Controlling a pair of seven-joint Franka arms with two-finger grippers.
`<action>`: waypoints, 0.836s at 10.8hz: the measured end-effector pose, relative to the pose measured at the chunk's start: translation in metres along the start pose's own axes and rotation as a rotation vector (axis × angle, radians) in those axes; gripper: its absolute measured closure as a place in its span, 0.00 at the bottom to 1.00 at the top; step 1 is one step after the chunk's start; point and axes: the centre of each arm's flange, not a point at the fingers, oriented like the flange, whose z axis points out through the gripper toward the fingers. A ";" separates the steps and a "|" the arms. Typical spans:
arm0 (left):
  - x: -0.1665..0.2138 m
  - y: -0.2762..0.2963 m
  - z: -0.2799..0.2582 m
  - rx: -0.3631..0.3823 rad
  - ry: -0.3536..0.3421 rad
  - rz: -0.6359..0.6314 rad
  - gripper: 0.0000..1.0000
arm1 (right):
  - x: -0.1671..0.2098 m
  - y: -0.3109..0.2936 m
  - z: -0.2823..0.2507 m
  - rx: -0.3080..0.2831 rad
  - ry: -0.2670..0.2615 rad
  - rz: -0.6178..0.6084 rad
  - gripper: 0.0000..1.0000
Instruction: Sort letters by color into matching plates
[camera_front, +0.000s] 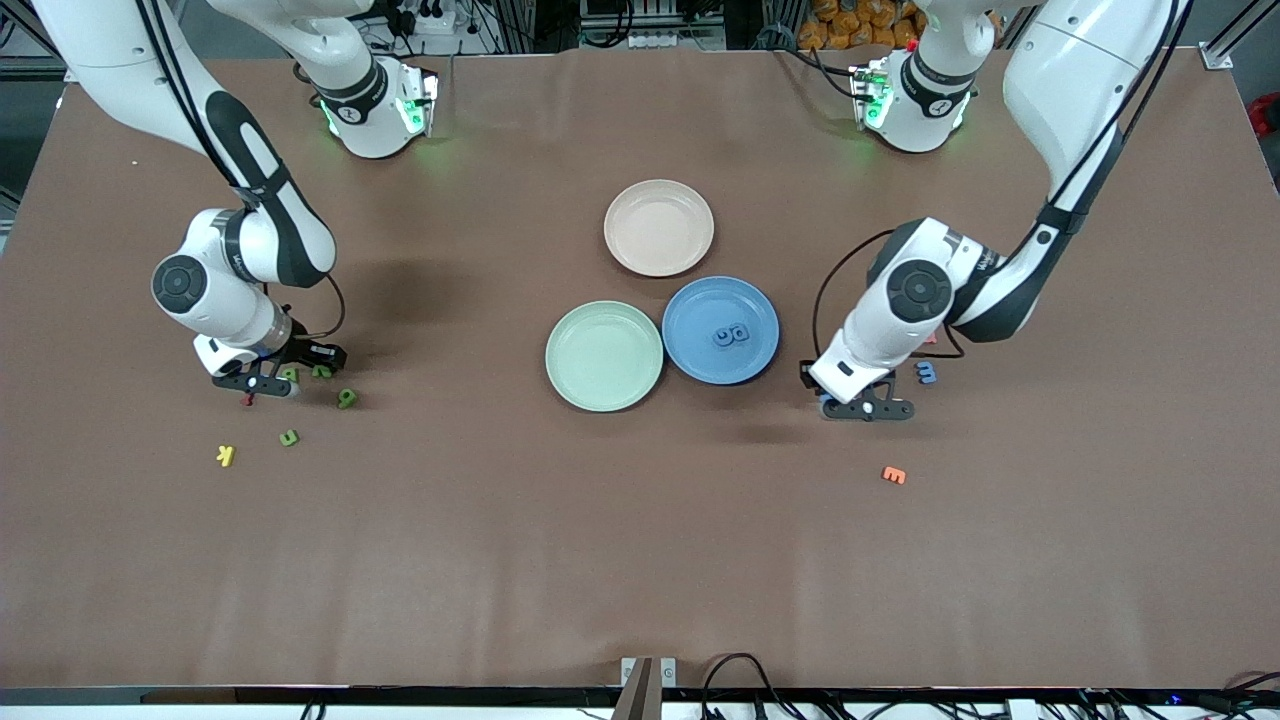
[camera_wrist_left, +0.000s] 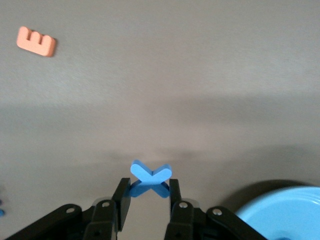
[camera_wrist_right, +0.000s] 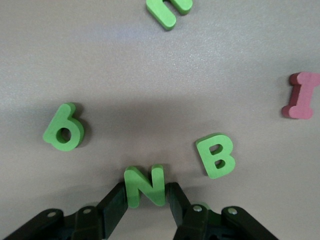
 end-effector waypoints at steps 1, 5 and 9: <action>-0.002 0.012 -0.007 0.001 -0.009 -0.014 0.64 | 0.000 0.001 0.000 0.000 0.001 0.001 0.60; -0.011 0.048 -0.024 -0.019 -0.014 -0.072 0.64 | 0.001 0.002 -0.004 0.001 0.007 0.003 0.67; -0.035 0.092 -0.029 -0.027 -0.024 -0.113 0.64 | 0.003 0.004 -0.005 0.001 0.012 0.006 0.67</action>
